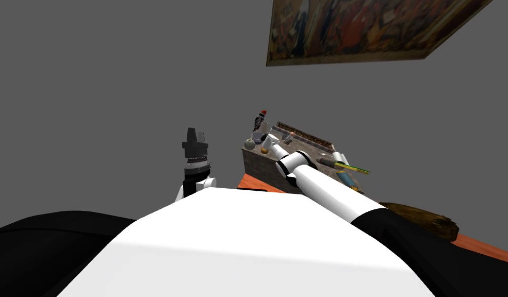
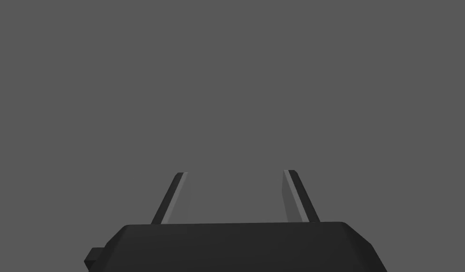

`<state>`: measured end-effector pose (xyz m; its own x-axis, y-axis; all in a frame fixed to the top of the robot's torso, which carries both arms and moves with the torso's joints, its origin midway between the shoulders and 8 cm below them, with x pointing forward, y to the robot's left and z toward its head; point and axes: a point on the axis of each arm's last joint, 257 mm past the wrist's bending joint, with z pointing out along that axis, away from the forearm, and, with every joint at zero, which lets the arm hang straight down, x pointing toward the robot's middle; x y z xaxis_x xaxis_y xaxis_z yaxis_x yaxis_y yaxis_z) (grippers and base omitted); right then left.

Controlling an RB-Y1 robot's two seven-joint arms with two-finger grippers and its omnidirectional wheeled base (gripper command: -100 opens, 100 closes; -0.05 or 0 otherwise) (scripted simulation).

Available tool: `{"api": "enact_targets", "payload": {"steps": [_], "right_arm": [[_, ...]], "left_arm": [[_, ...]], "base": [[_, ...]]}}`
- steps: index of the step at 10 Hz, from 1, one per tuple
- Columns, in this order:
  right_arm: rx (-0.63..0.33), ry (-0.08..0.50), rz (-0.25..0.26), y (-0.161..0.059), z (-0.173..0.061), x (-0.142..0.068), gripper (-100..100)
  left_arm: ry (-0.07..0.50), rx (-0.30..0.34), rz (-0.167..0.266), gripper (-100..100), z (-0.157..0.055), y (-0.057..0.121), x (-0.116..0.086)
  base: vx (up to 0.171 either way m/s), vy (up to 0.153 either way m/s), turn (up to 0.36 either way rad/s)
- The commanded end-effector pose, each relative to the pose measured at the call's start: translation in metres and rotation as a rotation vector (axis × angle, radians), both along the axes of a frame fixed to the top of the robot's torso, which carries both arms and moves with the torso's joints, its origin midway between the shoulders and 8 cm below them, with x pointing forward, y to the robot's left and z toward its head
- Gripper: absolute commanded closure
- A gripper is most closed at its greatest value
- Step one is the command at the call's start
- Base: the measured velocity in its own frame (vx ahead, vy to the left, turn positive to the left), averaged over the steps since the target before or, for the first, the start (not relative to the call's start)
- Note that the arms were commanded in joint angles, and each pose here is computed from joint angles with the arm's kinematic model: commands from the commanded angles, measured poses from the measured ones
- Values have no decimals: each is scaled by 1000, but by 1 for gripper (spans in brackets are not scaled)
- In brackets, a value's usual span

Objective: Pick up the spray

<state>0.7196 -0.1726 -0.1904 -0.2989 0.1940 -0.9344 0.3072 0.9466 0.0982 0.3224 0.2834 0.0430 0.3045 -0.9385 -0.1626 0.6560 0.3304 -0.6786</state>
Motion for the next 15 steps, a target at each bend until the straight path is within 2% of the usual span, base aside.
{"api": "enact_targets", "payload": {"steps": [1, 2, 4, 7, 8, 9, 10, 13, 15], "right_arm": [[-23, 35, -12, 6, -11, -8, -100], [-35, 58, -14, 13, -19, -13, -100], [-35, 58, -14, 13, -19, -13, -100], [-47, 94, -8, 29, -34, -23, -100], [-46, 86, -10, 26, -30, -21, -100], [-46, 88, -10, 27, -31, -21, 0], [-46, 87, -7, 14, -34, -19, -100], [-46, 87, -7, 14, -34, -19, -100], [-48, 89, -11, 6, -37, -18, -100]], "left_arm": [[0, 0, 0, 0, 0, 0, 0], [0, 0, 0, 0, 0, 0, 0], [0, 0, 0, 0, 0, 0, 0], [0, 0, 0, 0, 0, 0, 0], [0, 0, 0, 0, 0, 0, 0], [0, 0, 0, 0, 0, 0, 0], [0, 0, 0, 0, 0, 0, 0], [0, 0, 0, 0, 0, 0, 0], [0, 0, 0, 0, 0, 0, 0]], "base": [[68, -13, -58], [96, -13, -56], [42, -11, -13], [21, -3, -33], [12, 0, -6], [0, 0, 0], [47, 32, -14], [31, 25, -13], [23, 13, -1]]}}
